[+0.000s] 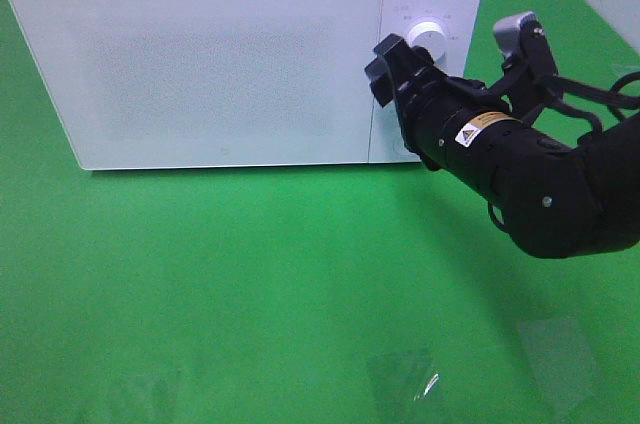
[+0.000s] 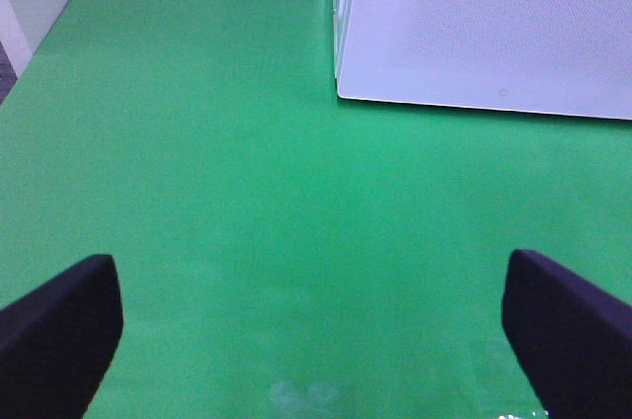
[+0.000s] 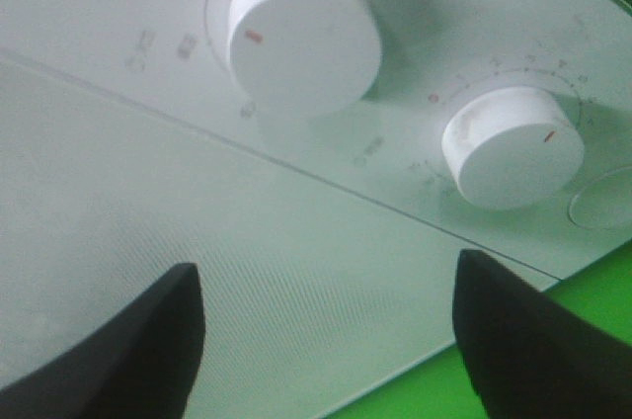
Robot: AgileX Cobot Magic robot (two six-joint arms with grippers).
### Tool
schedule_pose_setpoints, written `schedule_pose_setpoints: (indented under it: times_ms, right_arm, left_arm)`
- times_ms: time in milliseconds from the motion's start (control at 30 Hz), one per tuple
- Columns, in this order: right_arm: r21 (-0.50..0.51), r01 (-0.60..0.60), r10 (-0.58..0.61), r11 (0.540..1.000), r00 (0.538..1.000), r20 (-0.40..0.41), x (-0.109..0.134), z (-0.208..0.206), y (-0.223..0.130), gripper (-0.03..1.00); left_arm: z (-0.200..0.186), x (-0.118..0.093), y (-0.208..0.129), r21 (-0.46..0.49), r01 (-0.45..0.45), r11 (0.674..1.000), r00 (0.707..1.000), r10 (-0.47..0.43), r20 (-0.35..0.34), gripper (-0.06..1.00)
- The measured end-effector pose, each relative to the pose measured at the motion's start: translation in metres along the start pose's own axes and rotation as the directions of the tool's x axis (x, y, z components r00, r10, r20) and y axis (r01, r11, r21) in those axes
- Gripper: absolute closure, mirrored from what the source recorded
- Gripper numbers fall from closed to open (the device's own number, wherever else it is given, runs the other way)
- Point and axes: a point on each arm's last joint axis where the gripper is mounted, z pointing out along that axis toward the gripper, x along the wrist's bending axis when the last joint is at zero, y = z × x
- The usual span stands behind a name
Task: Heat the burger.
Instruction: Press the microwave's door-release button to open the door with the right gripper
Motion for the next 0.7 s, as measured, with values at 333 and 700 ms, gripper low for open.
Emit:
schedule_pose_setpoints:
  times_ms: [333, 700]
  right_arm:
    - [0.211, 0.470, -0.477, 0.857, 0.879, -0.022, 0.026, -0.028, 0.012, 0.29]
    - [0.293, 0.759, -0.733, 0.581, 0.645, -0.216, 0.055, -0.072, 0.031, 0.18]
  left_arm:
    - [0.000, 0.000, 0.000, 0.000, 0.000, 1.000, 1.000, 0.000, 0.000, -0.04]
    - [0.000, 0.000, 0.000, 0.000, 0.000, 1.000, 1.000, 0.000, 0.000, -0.04]
